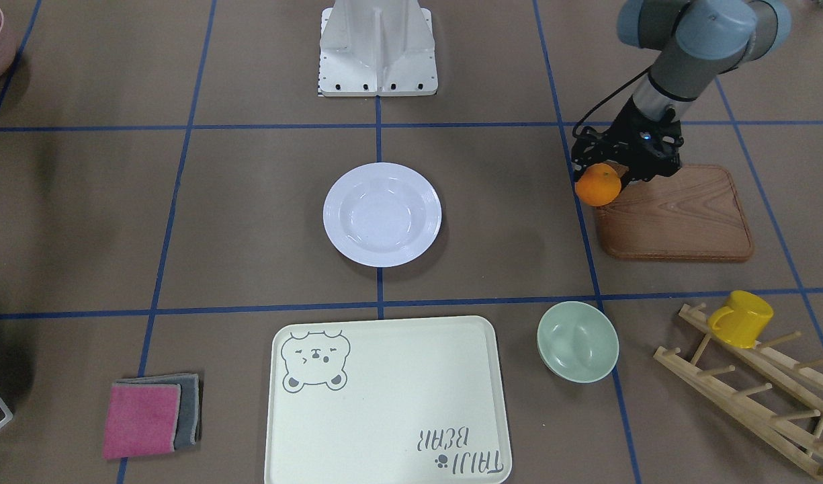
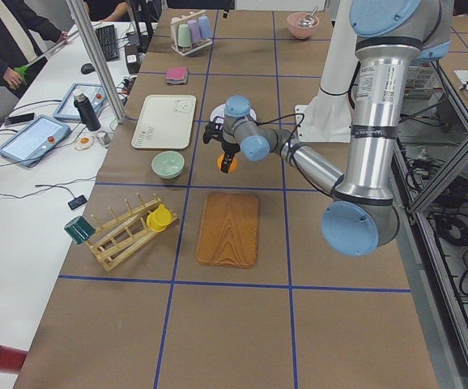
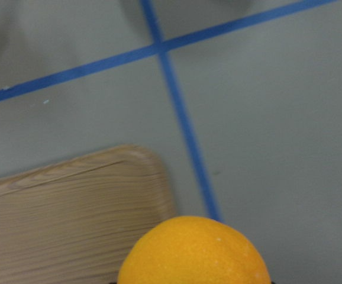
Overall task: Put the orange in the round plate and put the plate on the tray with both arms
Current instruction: 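Carry the orange onto the white plate with the left gripper while the right arm approaches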
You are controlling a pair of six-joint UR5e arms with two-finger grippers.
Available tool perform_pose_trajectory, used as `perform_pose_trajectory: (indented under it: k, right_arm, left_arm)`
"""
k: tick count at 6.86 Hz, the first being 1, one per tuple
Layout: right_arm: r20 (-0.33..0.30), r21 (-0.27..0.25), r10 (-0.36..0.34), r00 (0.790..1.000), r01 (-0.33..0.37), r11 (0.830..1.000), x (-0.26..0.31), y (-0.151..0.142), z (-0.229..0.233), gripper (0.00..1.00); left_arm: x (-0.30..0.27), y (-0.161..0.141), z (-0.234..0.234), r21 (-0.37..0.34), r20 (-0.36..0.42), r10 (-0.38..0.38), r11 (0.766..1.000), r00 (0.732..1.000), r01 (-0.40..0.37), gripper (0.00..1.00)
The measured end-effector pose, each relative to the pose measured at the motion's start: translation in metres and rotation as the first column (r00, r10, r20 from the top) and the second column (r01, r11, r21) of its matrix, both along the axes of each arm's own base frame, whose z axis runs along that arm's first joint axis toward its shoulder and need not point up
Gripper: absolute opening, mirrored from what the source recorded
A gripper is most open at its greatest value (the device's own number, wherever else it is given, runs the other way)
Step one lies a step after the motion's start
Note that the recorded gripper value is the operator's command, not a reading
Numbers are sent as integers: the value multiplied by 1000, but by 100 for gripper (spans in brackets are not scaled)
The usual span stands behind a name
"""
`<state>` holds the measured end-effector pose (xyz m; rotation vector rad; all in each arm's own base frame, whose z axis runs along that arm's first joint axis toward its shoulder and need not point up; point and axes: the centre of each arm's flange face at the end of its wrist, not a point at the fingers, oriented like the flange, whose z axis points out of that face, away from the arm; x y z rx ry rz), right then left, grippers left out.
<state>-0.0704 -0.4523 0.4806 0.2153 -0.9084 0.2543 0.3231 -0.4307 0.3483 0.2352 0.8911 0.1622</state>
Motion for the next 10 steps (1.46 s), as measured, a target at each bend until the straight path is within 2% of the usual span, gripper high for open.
perform_pose_trajectory:
  k: [1, 3, 4, 6, 7, 8, 10]
  right_arm:
    - [83, -32, 62, 995, -59, 998, -18, 4, -13, 100]
    - [234, -97, 156, 960, -136, 986, -50, 15, -39, 100]
    - [285, -124, 195, 938, -166, 978, -69, 20, -50, 100]
    - [358, -173, 268, 895, -218, 960, -111, 38, -81, 100]
    - [378, -186, 286, 881, -230, 955, -129, 48, -94, 100]
    - [390, -192, 295, 872, -237, 952, -144, 56, -102, 100]
    - [413, -200, 318, 853, -256, 946, -177, 69, -117, 100]
  left_arm:
    - [33, -4, -59, -39, 20, -26, 999, 999, 27, 0]
    - [132, 16, -145, -114, 52, -78, 990, 996, 83, 0]
    - [184, 20, -173, -141, 63, -105, 984, 992, 113, 0]
    - [270, 19, -197, -163, 67, -146, 974, 987, 155, 0]
    - [296, 13, -195, -158, 65, -161, 973, 985, 170, 66]
    - [310, 7, -190, -145, 62, -175, 973, 983, 182, 98]
    - [314, 5, -186, -131, 54, -180, 974, 982, 186, 99]
